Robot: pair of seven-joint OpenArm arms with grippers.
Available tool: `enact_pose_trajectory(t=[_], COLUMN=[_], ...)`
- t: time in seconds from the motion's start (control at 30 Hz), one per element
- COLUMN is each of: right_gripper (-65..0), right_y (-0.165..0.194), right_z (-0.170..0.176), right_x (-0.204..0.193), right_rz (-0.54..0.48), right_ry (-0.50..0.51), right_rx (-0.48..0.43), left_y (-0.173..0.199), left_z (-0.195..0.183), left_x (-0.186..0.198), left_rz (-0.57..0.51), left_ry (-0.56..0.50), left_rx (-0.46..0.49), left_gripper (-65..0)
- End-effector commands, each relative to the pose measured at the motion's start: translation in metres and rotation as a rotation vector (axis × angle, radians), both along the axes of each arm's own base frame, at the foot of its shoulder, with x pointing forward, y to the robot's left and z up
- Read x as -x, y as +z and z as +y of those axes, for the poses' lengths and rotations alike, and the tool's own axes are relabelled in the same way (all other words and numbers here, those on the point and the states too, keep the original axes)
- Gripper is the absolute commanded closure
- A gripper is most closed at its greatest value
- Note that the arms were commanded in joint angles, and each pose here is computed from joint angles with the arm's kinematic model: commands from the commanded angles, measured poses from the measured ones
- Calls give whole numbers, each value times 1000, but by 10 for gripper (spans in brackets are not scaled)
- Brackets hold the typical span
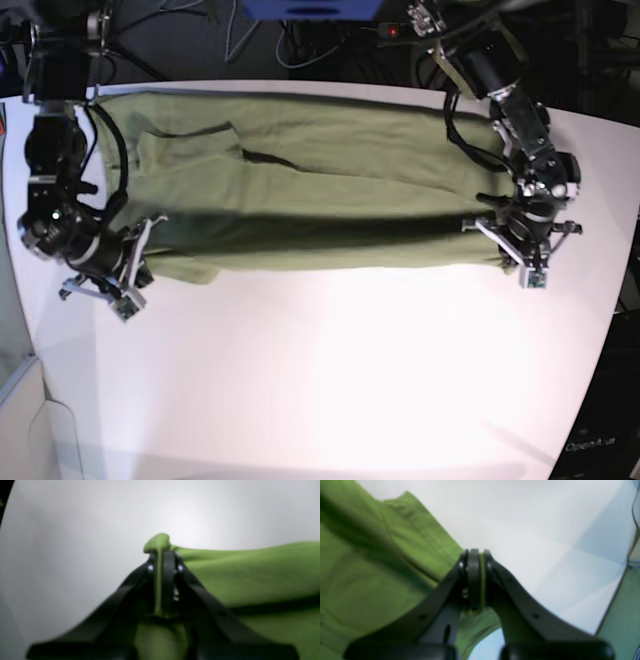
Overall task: Fold the T-shirt properly
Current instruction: 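Lift the grasped edge with both grippers and fold it over the shirt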
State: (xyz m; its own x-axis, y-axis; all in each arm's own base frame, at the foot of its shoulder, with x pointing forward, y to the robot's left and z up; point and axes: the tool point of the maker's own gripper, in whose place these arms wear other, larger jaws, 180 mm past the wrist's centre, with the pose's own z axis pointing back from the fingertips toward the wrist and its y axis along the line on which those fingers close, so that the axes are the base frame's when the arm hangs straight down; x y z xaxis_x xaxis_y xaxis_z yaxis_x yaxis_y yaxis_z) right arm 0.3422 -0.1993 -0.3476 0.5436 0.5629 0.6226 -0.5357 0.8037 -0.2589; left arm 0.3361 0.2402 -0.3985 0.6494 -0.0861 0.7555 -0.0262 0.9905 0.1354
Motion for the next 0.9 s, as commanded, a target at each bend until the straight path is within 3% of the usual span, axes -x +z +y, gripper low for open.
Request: enact_pose_trajectory(t=[0.0,0.47,0.87], right_gripper=[-15,-15,-15], right_y=[14,-3,-22], right_z=[-4,13,21], right_x=[-3,77,128], right_rz=[-45,17,87], right_ry=[5,42,47], right_rx=[12,17,-27], left_y=[18,47,30], left_z=[4,7,9], left_x=[-7,50,84], left_rz=[-60,-87,-16], left_ry=[2,29,23], left_rx=[-19,-128,-144], left_gripper=[-20,-20,-20])
